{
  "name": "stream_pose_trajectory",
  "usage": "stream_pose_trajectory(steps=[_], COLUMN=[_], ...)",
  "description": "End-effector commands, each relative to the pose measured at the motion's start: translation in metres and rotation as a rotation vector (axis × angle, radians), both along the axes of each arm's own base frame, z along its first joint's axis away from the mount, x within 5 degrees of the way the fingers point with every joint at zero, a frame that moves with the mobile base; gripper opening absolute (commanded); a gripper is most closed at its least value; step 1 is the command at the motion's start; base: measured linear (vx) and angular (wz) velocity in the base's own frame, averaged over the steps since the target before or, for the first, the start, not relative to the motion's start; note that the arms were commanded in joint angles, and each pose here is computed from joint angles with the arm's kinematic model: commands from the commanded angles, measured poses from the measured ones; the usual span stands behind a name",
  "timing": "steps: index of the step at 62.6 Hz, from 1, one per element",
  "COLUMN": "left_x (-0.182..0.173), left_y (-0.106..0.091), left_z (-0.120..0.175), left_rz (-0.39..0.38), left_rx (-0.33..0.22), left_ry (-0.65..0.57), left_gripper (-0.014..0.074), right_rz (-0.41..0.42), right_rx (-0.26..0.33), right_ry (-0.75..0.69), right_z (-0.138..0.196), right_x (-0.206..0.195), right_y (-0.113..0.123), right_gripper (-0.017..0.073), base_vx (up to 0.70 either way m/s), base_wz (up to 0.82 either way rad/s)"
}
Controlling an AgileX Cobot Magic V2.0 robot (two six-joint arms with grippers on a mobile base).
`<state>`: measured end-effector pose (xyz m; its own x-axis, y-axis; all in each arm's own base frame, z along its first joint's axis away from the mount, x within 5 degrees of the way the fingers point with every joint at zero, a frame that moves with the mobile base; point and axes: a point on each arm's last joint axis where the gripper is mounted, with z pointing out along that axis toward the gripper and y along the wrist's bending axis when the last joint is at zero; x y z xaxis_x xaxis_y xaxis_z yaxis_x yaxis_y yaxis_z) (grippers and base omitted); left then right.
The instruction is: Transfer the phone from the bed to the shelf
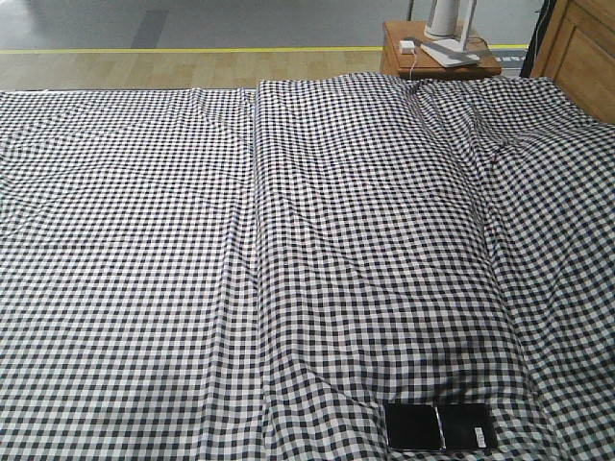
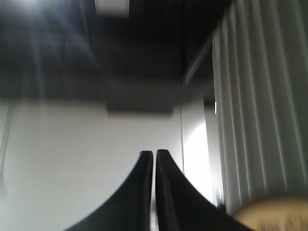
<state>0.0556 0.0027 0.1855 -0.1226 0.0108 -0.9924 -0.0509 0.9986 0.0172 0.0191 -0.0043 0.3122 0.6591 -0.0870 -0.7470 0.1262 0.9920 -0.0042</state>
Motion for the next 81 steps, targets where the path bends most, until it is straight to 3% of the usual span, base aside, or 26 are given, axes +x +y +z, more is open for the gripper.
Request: stream_pose_trajectory(steps=[1, 15, 30, 41, 53, 65, 70, 81], left_x=[0.0, 0.0, 0.0, 0.0, 0.0, 0.0, 0.0, 0.0], left_y=[0.0, 0.0, 0.0, 0.0, 0.0, 0.0, 0.0, 0.0], left_z=[0.004, 0.004, 0.004, 0.004, 0.004, 0.004, 0.004, 0.004], left_rz=[0.003, 0.003, 0.003, 0.003, 0.003, 0.003, 0.003, 0.003], left_rx=[-0.005, -0.005, -0.005, -0.005, -0.005, -0.005, -0.005, -0.005], left_ry=[-0.071, -0.071, -0.071, -0.071, -0.071, -0.071, -0.071, -0.071], left_gripper=[0.0001, 0.0001, 0.0001, 0.0001, 0.0001, 0.0001, 0.0001, 0.0001], right_rz=[-0.016, 0.006, 0.04, 0.053, 0.066, 0.07, 0.071, 0.073], right_rx=[-0.022, -0.014, 0.017, 0.041, 0.068, 0.089, 0.096, 0.11], right_ry=[-0.135, -0.03, 0.435, 0.737, 1.052, 1.229, 1.29, 1.42], right_z=[0.05, 0.136, 0.174, 0.16, 0.124, 0.089, 0.076, 0.048], right_x=[-0.018, -0.014, 0.045, 0.098, 0.145, 0.186, 0.201, 0.226], right_y=[0.002, 0.003, 0.0, -0.003, -0.007, -0.01, -0.011, -0.014], right_gripper=[-0.0005, -0.0001, 0.0057, 0.018, 0.0426, 0.0681, 0.0729, 0.0713], base_vx=[0.0, 0.0, 0.0, 0.0, 0.0, 0.0, 0.0, 0.0], base_wz=[0.0, 0.0, 0.0, 0.0, 0.0, 0.0, 0.0, 0.0])
